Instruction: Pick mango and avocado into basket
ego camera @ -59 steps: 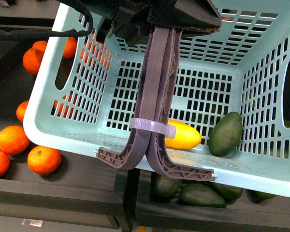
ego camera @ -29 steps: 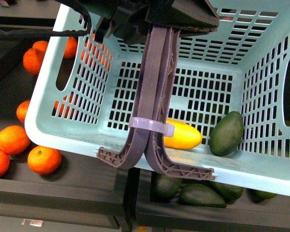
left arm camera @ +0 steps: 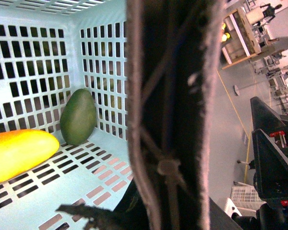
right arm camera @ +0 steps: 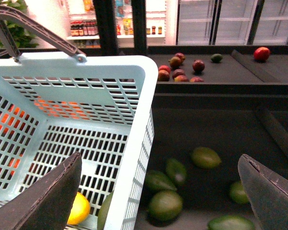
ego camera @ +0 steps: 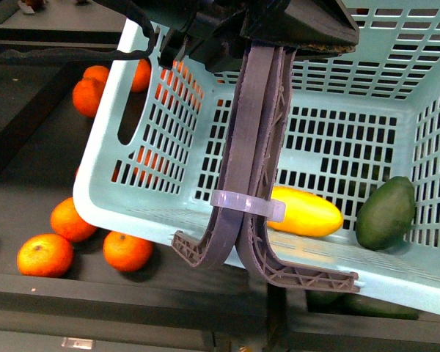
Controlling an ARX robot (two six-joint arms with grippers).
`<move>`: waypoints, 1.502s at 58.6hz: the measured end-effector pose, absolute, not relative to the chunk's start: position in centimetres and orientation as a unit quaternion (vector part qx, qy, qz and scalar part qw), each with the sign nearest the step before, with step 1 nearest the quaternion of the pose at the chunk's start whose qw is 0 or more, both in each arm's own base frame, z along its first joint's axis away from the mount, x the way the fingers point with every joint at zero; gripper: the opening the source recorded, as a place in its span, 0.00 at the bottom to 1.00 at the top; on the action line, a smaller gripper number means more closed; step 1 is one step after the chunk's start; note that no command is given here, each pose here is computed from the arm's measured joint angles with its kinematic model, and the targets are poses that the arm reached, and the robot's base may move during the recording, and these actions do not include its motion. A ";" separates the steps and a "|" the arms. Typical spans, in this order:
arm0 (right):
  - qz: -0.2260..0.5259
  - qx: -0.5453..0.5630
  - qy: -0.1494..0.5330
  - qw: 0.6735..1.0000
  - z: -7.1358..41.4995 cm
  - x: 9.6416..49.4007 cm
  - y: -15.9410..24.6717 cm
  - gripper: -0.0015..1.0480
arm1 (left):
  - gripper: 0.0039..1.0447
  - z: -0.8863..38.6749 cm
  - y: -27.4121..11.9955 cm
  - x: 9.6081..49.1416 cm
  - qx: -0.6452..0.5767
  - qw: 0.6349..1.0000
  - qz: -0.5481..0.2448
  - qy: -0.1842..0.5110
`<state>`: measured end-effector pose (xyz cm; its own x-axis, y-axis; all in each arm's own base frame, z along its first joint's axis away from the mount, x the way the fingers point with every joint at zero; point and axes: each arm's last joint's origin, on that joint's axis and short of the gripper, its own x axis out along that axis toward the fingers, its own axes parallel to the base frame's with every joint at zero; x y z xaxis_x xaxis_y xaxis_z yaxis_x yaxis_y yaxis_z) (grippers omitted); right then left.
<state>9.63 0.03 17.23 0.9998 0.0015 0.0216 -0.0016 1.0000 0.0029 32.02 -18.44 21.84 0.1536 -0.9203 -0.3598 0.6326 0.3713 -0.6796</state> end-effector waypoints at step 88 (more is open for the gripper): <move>0.003 0.001 -0.011 1.000 17.2 9.6 0.0 0.92 | 0.05 20.6 -19.7 34.0 -0.328 0.900 -0.191 0.214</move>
